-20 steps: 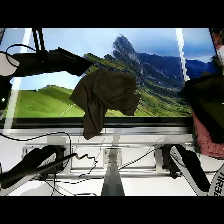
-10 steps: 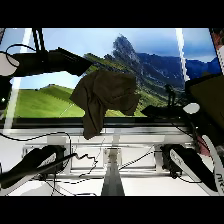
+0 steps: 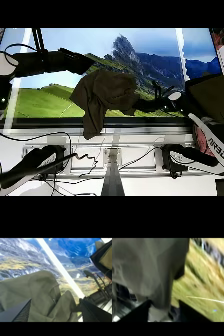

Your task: Fold the clothes and pants, and hang the long-sleeved shirts on hangers.

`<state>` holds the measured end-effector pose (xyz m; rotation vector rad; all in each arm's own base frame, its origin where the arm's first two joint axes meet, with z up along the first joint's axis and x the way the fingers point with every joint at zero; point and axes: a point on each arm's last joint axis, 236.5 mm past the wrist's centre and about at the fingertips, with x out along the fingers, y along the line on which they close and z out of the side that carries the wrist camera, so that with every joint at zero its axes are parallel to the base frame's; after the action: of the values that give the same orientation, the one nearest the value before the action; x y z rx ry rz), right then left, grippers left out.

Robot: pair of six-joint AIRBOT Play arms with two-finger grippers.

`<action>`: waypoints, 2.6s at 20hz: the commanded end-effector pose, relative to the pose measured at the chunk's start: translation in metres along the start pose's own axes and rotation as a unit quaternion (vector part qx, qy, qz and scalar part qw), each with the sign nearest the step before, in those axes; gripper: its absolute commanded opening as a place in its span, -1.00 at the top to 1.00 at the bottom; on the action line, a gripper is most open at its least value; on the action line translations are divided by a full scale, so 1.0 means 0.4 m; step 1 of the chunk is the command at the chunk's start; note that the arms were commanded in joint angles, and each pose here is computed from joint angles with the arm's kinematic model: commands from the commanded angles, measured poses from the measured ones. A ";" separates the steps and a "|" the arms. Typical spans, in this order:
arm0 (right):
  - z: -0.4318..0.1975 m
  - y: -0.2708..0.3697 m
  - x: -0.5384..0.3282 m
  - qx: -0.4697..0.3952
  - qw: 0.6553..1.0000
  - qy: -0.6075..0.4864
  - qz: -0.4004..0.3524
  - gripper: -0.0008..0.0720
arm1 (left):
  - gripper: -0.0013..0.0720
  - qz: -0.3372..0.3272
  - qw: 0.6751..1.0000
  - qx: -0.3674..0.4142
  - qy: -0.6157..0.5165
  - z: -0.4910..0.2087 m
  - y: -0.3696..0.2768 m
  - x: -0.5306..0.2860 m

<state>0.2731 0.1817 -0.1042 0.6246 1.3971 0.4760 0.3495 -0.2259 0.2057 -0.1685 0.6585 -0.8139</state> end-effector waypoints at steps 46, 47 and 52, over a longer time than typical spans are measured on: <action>0.139 0.138 -0.083 -0.130 0.990 -0.048 0.027 0.93 | -0.22 -0.046 0.854 -0.336 0.394 -0.942 0.076 0.008; 0.138 0.139 -0.083 -0.130 0.990 -0.047 0.028 0.93 | 0.03 -0.052 0.857 -0.333 0.389 -0.936 0.069 0.014; 0.175 0.170 -0.113 -0.153 0.986 -0.067 0.027 0.94 | 0.93 -0.093 0.863 -0.273 0.416 -0.950 0.018 0.009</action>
<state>0.3319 0.1955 -0.0329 0.4577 1.1865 0.6581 0.1331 -0.1745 -0.1044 -0.4475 1.7310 -0.7655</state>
